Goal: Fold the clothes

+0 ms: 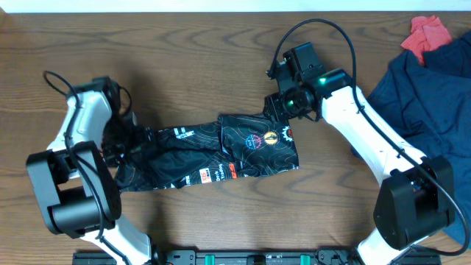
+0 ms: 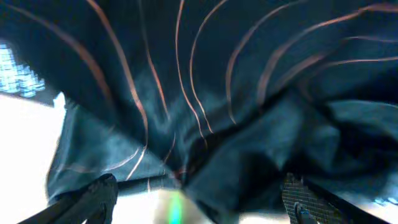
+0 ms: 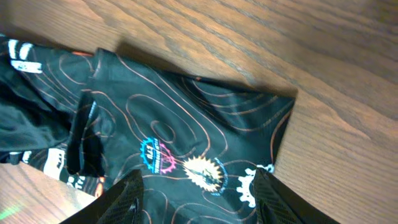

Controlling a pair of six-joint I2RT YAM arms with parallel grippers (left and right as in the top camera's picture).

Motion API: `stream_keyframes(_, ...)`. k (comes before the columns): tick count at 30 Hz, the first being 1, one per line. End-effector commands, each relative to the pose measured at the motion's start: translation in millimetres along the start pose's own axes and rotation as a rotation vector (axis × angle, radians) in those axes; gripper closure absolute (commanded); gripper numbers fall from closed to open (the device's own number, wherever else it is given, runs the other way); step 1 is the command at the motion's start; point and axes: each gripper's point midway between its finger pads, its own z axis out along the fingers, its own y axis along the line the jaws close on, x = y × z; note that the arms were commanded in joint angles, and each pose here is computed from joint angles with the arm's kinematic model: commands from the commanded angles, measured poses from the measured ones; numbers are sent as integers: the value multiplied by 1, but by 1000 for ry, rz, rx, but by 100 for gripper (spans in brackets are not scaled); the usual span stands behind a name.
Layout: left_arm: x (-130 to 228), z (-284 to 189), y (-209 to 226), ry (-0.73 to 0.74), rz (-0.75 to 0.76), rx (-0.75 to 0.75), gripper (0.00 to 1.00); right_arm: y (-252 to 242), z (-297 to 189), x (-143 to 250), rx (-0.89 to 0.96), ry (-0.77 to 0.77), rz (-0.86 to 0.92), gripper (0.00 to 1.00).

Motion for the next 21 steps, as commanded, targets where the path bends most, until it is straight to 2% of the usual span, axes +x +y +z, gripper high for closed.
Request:
stream_keyframes(1, 7, 19, 2, 23, 13, -3, 14, -12, -5, -4, 32, -14, 23, 44)
stream_keyframes(4, 6, 32, -3, 6, 15, 34, 14, -12, -5, -4, 32, -14, 24, 45)
stream_keyframes(6, 6, 40, -12, -4, 18, 92, 22, -12, -5, -3, 32, -11, 25, 45)
stream_keyframes(9, 4, 45, -26, -22, 45, 181, 56, -12, -5, -2, 32, -6, 26, 46)
stream_keyframes(11, 0, 45, -28, -41, 58, 188, 78, -12, -5, -1, 33, -4, 26, 46)
stream_keyframes(13, -7, 43, -26, -67, 57, 181, 88, -12, -5, -1, 34, 0, 27, 46)
stream_keyframes(17, -26, 31, -18, -125, 36, 165, 94, -16, -5, 2, 45, 10, 32, 46)
stream_keyframes(21, -44, 10, 15, -179, -24, 25, 94, -27, -7, 5, 87, 21, 47, 46)
